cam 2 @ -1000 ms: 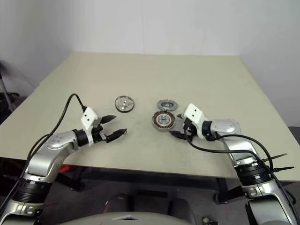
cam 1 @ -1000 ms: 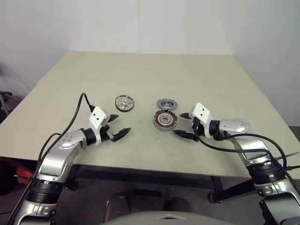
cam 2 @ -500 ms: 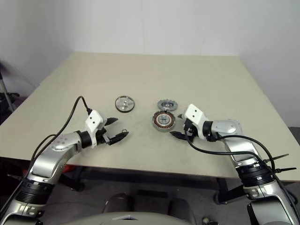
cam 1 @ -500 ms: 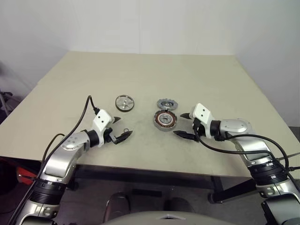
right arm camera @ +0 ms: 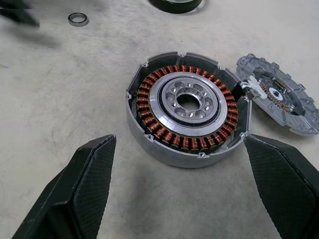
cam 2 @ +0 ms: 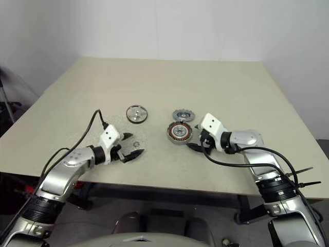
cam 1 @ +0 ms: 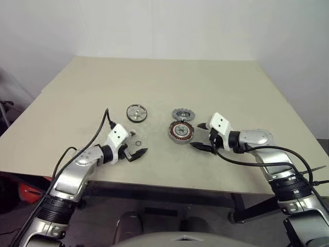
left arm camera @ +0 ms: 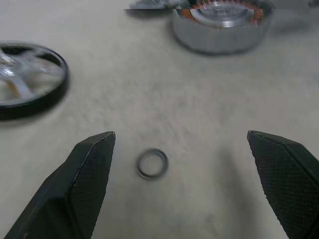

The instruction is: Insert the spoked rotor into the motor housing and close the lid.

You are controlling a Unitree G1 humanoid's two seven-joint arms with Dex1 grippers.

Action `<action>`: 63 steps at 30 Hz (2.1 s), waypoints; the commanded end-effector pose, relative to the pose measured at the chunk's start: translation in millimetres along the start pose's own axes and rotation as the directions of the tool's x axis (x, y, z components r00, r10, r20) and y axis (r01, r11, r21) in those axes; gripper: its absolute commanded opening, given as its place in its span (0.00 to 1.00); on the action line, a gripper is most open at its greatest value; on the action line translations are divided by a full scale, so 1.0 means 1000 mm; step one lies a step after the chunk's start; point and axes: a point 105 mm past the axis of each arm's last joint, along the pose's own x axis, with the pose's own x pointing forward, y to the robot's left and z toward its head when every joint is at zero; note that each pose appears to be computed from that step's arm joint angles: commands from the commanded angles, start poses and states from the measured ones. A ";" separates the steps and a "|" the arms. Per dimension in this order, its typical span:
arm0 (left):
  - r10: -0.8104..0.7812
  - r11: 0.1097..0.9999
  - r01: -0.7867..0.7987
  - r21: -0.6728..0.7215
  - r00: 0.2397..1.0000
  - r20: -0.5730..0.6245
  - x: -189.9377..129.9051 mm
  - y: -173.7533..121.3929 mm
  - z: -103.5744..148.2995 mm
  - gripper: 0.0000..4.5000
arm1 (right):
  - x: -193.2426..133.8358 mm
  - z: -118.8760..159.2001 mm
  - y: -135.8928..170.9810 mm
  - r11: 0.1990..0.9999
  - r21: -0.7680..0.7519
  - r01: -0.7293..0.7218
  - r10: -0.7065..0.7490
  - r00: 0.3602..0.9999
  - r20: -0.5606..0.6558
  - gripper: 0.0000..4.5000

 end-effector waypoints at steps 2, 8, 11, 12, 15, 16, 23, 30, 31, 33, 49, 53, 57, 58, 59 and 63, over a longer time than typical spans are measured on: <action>0.014 1.000 -0.014 0.012 1.000 -0.006 0.002 -0.002 -0.005 1.00 | -0.004 0.015 -0.004 0.999 -0.050 0.020 -0.018 0.999 0.040 0.94; 0.044 0.999 -0.044 -0.026 0.999 -0.025 0.001 -0.001 -0.018 1.00 | -0.007 0.015 -0.005 0.998 -0.050 0.027 -0.025 0.999 0.041 0.94; 0.063 0.997 -0.063 -0.053 0.998 -0.016 0.000 0.000 -0.019 1.00 | -0.007 0.015 -0.005 0.998 -0.051 0.027 -0.025 0.999 0.039 0.94; 0.065 0.996 -0.066 -0.063 0.998 -0.011 0.001 0.000 -0.019 1.00 | -0.006 0.015 -0.006 0.998 -0.051 0.027 -0.025 0.999 0.039 0.94; 0.081 0.993 -0.080 -0.084 0.997 -0.001 0.004 0.000 -0.016 1.00 | -0.004 0.015 -0.006 0.998 -0.053 0.026 -0.025 0.999 0.037 0.94; 0.090 0.992 -0.090 -0.084 0.996 0.005 0.005 0.002 -0.013 1.00 | -0.004 0.015 -0.006 0.998 -0.054 0.026 -0.024 0.999 0.036 0.94; 0.138 0.988 -0.137 -0.068 0.990 0.018 0.013 0.013 -0.006 1.00 | 0.000 0.016 -0.009 0.998 -0.059 0.026 -0.024 0.999 0.035 0.94; 0.133 0.989 -0.134 -0.063 0.991 -0.007 0.010 0.011 -0.013 1.00 | 0.002 0.016 -0.009 0.998 -0.060 0.033 -0.031 0.999 0.037 0.94; 0.132 0.989 -0.132 -0.064 0.991 -0.009 0.009 0.011 -0.014 0.96 | 0.002 0.016 -0.010 0.998 -0.061 0.035 -0.032 0.999 0.036 0.94; 0.124 0.990 -0.125 -0.066 0.992 -0.018 0.008 0.010 -0.016 0.87 | 0.003 0.016 -0.010 0.997 -0.062 0.039 -0.037 0.999 0.036 0.94; 0.167 0.984 -0.171 -0.049 0.984 -0.067 0.005 0.016 -0.025 0.40 | 0.006 0.014 -0.023 0.989 -0.110 0.103 -0.101 0.995 0.020 0.94; 0.175 0.983 -0.178 -0.042 0.982 -0.074 0.005 0.017 -0.026 0.40 | 0.003 0.014 -0.024 0.987 -0.114 0.112 -0.111 0.994 0.023 0.94; 0.174 0.983 -0.178 -0.038 0.982 -0.078 0.007 0.018 -0.026 0.40 | 0.000 0.012 -0.024 0.986 -0.116 0.117 -0.115 0.993 0.017 0.94; 0.174 0.984 -0.177 -0.038 0.982 -0.075 0.008 0.018 -0.025 0.40 | 0.000 0.012 -0.024 0.986 -0.117 0.118 -0.117 0.993 0.016 0.94; 0.173 0.984 -0.176 -0.039 0.982 -0.072 0.009 0.018 -0.024 0.40 | 0.000 0.012 -0.025 0.986 -0.118 0.119 -0.118 0.993 0.015 0.94; 0.166 0.985 -0.170 -0.038 0.983 -0.081 0.011 0.019 -0.024 0.40 | 0.000 0.013 -0.027 0.985 -0.120 0.127 -0.126 0.992 0.017 0.94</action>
